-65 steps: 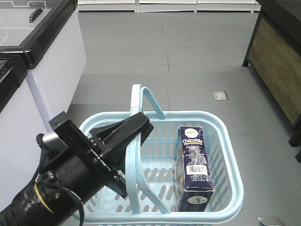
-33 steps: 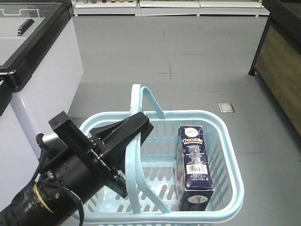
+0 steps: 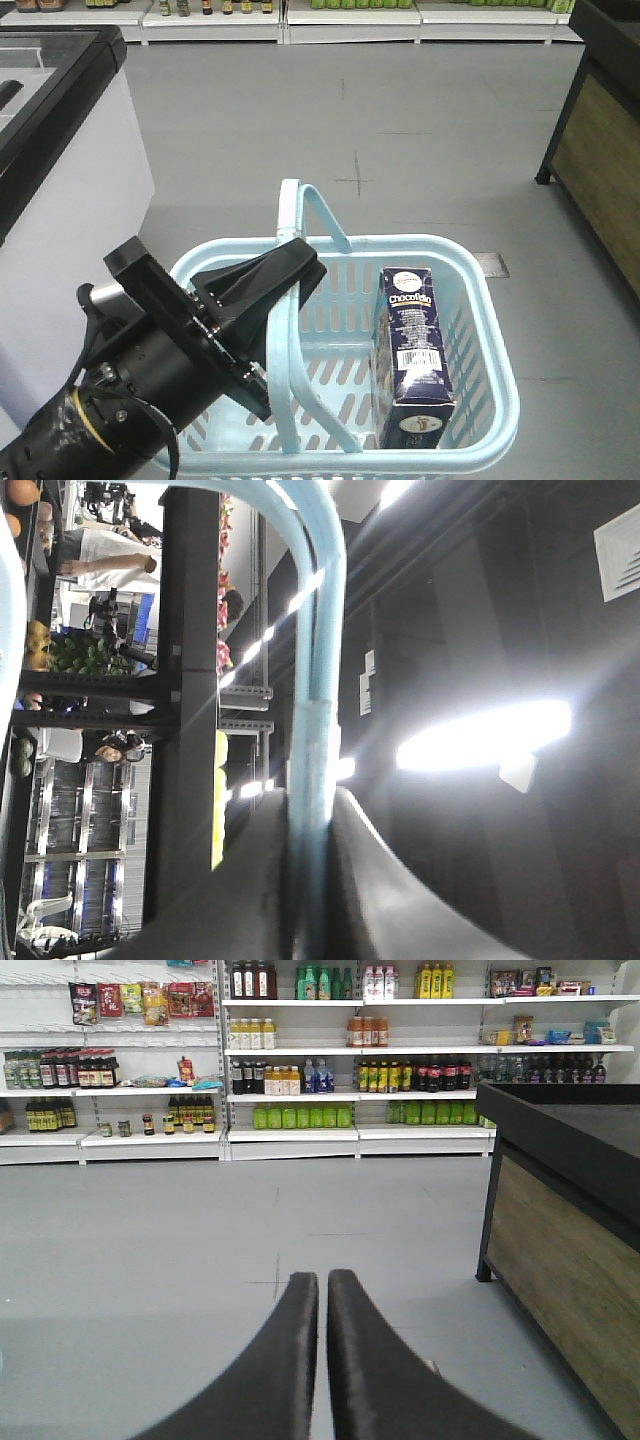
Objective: Left arm holds basket, right arm returns cookies
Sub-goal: 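Drive toward the drink shelves holding the basket in the left gripper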
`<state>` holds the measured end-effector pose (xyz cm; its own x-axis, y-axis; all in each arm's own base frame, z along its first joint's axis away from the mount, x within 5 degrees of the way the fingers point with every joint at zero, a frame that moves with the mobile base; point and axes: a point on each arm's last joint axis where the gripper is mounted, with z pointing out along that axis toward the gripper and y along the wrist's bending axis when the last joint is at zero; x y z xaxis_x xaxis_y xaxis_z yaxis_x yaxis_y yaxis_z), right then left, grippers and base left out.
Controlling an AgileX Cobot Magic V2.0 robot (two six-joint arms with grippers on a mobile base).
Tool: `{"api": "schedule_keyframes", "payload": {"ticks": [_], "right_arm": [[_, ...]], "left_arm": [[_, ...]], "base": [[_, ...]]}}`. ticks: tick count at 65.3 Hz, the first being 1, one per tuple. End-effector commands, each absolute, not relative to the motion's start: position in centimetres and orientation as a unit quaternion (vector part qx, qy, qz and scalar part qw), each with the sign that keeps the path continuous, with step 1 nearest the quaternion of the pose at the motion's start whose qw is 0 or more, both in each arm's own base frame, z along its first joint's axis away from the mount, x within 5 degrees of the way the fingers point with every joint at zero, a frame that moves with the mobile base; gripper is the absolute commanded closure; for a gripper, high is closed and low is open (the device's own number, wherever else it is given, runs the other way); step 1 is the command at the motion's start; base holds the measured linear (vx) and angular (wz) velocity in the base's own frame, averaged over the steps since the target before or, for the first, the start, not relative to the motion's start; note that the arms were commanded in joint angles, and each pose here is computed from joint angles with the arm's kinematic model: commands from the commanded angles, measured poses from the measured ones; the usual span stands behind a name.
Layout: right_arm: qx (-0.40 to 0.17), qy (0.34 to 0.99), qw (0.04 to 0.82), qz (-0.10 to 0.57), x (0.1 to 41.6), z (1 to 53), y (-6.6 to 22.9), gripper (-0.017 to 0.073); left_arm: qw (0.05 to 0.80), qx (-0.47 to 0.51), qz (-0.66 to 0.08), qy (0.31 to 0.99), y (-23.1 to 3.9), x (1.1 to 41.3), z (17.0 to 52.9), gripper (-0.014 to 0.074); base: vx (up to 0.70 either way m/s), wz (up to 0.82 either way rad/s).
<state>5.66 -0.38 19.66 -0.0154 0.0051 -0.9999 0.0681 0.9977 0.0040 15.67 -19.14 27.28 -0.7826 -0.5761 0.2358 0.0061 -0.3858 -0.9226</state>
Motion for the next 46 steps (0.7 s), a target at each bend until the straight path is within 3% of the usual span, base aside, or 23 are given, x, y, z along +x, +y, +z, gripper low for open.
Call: {"api": "schedule_keyframes", "payload": {"ticks": [1, 46], "right_arm": [[0.021, 0.689, 0.724, -0.027, 5.63, 19.75, -0.39, 0.0565], [0.021, 0.689, 0.724, -0.027, 5.64, 19.75, -0.39, 0.0565]], "left_arm": [[0.194, -0.235, -0.842, 0.444, -18.64, 15.08, 30.13, 0.0596], [0.194, -0.235, -0.842, 0.444, -18.64, 15.08, 30.13, 0.0596]], "base": [[0.5, -0.04], [0.55, -0.01]]}}
